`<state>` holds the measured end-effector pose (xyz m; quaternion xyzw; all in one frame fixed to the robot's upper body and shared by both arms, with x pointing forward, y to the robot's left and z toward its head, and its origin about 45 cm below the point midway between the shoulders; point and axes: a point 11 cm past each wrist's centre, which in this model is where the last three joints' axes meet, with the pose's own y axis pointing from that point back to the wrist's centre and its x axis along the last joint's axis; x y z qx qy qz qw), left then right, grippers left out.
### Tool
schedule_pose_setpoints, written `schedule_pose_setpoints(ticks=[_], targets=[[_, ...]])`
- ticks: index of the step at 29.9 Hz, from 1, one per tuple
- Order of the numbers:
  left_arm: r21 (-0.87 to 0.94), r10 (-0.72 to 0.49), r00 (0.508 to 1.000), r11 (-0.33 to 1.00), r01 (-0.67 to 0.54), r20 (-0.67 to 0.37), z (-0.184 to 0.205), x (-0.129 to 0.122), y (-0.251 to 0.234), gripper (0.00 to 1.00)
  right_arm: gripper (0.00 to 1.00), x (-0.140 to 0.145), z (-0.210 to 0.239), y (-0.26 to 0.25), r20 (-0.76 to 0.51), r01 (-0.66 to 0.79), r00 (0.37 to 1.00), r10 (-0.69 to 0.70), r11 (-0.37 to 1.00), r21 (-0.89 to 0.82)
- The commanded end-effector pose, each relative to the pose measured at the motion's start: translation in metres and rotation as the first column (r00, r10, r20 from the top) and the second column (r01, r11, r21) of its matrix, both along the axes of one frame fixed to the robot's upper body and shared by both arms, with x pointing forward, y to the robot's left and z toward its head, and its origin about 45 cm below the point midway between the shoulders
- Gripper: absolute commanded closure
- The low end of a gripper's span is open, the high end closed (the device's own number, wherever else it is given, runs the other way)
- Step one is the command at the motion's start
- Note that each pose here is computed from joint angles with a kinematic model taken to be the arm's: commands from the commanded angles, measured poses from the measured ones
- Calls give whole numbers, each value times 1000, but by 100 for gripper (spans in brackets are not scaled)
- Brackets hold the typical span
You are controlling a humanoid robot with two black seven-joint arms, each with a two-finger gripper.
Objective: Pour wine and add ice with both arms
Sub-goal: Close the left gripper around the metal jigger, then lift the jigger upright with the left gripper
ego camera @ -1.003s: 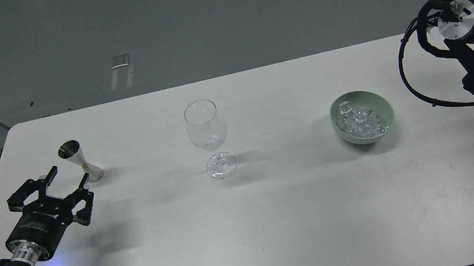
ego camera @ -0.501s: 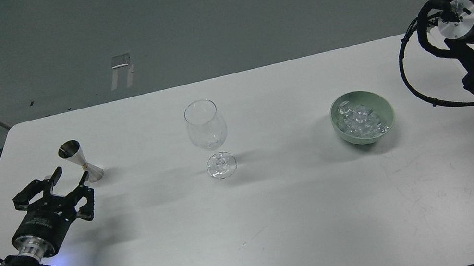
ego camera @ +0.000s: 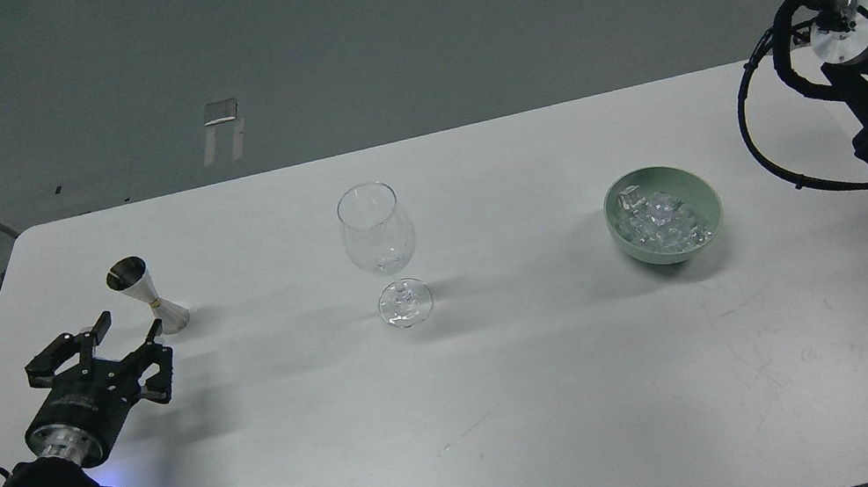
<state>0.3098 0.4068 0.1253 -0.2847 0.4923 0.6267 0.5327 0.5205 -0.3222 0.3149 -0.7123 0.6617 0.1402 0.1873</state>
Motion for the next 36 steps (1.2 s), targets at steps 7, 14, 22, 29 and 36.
schedule_pose_setpoints(ticks=[7,14,22,29,36], targets=[[-21,35,999,999,-36,-30,-10,13,-2,38,0,-1,-1,-2,-1,2,1000,-2,1000,-2],[-20,47,998,999,-48,-43,-13,21,1,38,0,-1,-1,-3,-2,3,1000,-3,1000,-4],[-35,76,995,996,-79,-69,-24,32,1,38,0,-1,-3,-1,-6,0,1000,0,1000,-1],[-39,84,993,995,-87,-82,-28,35,1,34,0,-1,-3,-2,-5,1,1000,-1,1000,-2],[-33,96,993,995,-98,-74,-23,43,5,34,0,-2,-7,-3,-11,4,1000,-4,1000,-1]])
